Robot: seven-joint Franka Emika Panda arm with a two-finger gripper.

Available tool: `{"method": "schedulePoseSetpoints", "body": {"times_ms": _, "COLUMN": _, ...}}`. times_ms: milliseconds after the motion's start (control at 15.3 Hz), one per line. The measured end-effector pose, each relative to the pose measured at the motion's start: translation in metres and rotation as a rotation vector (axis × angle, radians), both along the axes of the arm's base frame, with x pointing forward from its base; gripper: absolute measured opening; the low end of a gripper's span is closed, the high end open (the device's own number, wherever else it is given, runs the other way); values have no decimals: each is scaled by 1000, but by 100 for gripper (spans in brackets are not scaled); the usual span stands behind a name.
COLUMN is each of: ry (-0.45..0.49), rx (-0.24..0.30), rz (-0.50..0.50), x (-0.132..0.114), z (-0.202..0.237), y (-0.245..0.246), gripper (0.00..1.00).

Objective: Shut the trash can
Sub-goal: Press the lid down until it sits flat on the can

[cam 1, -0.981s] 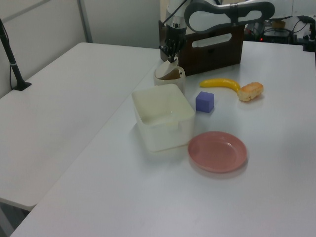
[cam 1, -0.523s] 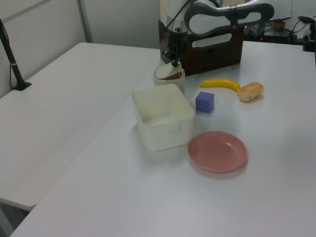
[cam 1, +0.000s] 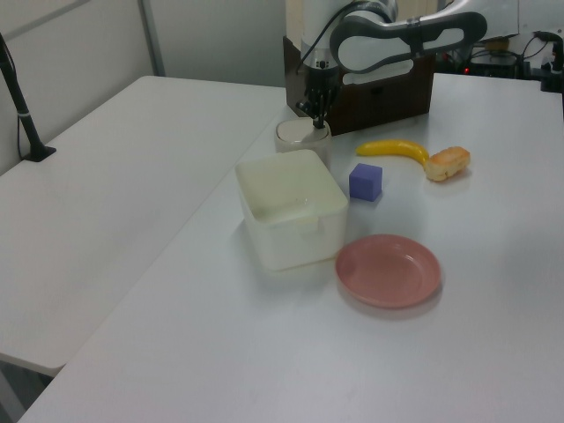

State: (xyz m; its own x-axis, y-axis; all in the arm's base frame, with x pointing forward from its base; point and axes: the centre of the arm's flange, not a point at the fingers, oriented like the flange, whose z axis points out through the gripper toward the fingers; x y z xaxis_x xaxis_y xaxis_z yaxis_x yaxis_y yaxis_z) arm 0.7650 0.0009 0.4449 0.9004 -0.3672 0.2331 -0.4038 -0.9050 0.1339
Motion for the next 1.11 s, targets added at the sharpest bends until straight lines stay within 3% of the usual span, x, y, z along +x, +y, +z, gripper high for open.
{"method": "schedulePoseSetpoints", "body": {"times_ms": 1112, "ry": -2, "rx": -15, "rz": -5, "x": -2, "z": -6, "y": -18, "gripper": 1}}
